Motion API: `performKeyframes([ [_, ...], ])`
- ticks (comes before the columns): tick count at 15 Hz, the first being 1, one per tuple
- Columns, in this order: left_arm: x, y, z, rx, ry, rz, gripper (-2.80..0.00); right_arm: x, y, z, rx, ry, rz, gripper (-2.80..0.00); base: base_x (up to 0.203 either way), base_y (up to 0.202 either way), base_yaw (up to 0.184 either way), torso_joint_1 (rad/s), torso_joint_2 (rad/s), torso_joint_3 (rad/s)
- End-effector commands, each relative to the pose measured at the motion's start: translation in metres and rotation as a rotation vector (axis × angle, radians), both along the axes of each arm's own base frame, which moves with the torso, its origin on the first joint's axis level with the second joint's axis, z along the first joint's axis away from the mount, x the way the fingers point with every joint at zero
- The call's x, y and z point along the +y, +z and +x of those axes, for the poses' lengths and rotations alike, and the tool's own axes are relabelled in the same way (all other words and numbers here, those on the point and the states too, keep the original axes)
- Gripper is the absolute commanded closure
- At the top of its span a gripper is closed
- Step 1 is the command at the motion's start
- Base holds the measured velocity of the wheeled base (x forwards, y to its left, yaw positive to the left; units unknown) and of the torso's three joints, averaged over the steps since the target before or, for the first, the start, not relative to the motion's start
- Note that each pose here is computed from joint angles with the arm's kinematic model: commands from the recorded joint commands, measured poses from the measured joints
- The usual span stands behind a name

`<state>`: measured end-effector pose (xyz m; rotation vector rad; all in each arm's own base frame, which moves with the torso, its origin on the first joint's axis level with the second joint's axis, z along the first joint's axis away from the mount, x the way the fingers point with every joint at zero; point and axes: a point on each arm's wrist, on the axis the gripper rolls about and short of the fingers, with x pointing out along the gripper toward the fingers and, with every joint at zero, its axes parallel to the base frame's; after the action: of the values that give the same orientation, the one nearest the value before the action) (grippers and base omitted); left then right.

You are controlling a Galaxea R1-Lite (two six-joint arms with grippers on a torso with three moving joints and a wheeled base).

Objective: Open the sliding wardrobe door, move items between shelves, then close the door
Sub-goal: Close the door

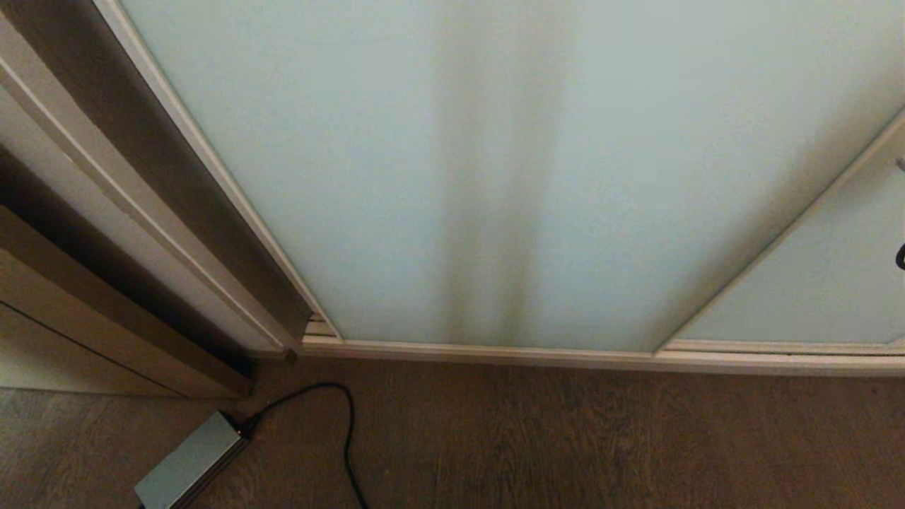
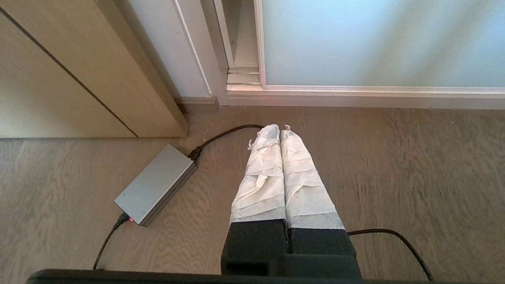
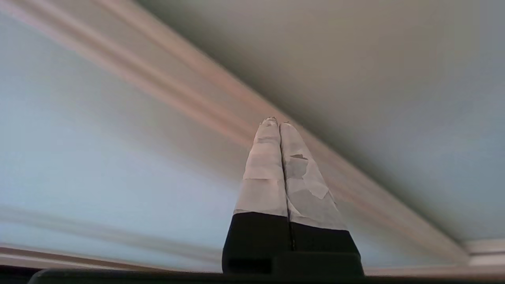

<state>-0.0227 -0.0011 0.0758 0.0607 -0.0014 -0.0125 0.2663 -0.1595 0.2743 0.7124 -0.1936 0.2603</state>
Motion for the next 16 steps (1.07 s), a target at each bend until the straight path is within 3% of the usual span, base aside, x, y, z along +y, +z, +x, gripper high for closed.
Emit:
performKeyframes([
  [1, 0.000, 0.000, 0.000, 0.001, 0.000, 0.001, 0.00, -0.007, -0.005, 0.007, 0.011, -0.002, 0.011, 0.00, 0.000, 0.000, 0.000, 0.000, 0.00, 0.000],
  [6, 0.000, 0.000, 0.000, 0.000, 0.000, 0.000, 0.00, -0.002, -0.021, 0.028, 0.063, 0.044, 0.045, 0.00, 0.000, 0.000, 0.000, 0.000, 0.00, 0.000],
  [16, 0.000, 0.000, 0.000, 0.001, 0.000, 0.001, 0.00, 0.019, -0.023, 0.037, 0.092, 0.107, 0.060, 0.00, 0.000, 0.000, 0.000, 0.000, 0.00, 0.000],
])
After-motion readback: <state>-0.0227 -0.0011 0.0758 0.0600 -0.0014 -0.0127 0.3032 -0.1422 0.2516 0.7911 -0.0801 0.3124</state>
